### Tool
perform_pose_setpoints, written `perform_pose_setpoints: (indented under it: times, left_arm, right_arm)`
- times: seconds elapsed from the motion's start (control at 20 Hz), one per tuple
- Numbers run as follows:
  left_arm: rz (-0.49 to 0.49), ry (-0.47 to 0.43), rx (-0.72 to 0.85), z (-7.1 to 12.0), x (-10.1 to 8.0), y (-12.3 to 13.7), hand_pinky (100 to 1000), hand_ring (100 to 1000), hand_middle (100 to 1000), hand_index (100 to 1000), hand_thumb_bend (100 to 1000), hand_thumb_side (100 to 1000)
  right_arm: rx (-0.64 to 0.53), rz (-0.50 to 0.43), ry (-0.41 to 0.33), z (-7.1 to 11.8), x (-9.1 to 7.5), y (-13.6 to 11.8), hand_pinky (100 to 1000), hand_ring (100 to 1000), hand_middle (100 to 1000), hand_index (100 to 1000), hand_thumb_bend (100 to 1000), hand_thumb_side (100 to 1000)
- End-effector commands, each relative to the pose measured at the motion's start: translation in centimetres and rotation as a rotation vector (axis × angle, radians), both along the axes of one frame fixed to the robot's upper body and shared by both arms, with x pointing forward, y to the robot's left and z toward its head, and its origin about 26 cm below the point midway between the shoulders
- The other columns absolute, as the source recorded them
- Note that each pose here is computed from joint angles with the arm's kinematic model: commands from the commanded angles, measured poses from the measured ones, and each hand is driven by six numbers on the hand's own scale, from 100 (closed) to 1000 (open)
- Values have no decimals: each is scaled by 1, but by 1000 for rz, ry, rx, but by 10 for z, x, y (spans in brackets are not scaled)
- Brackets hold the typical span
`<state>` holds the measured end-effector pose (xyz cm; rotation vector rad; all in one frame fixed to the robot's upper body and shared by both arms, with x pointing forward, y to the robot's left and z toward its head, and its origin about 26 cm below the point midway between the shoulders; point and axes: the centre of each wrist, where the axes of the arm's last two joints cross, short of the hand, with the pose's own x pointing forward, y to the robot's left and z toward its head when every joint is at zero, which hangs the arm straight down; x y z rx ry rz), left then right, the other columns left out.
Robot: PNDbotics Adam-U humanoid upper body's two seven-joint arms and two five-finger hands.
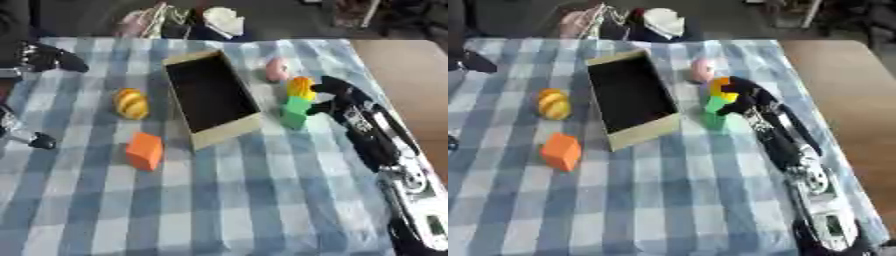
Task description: Pick up objects on the table and place them in the box.
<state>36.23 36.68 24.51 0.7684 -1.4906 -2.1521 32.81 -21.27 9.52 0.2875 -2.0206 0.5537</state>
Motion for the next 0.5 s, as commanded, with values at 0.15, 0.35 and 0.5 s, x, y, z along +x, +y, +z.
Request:
perform_pose_setpoints:
  times: [0.15, 0.35, 0.5]
  left_arm:
    - [-76, 40, 160, -4, 14, -10, 833, 819, 869, 990, 766, 800]
    - [-100, 33, 167, -10, 21, -19, 833, 819, 870, 992, 750, 754]
    - [-114, 35, 172, -17, 27, -26, 833, 819, 869, 990, 742, 765]
  right_arm:
    - [-9, 9, -21, 6, 1, 0, 868, 664, 826, 922, 100, 733]
    - [-8, 9, -21, 6, 1, 0, 868, 665, 826, 922, 100, 735]
    - [-8, 11, -21, 6, 0, 0, 868, 665, 826, 922, 100, 736]
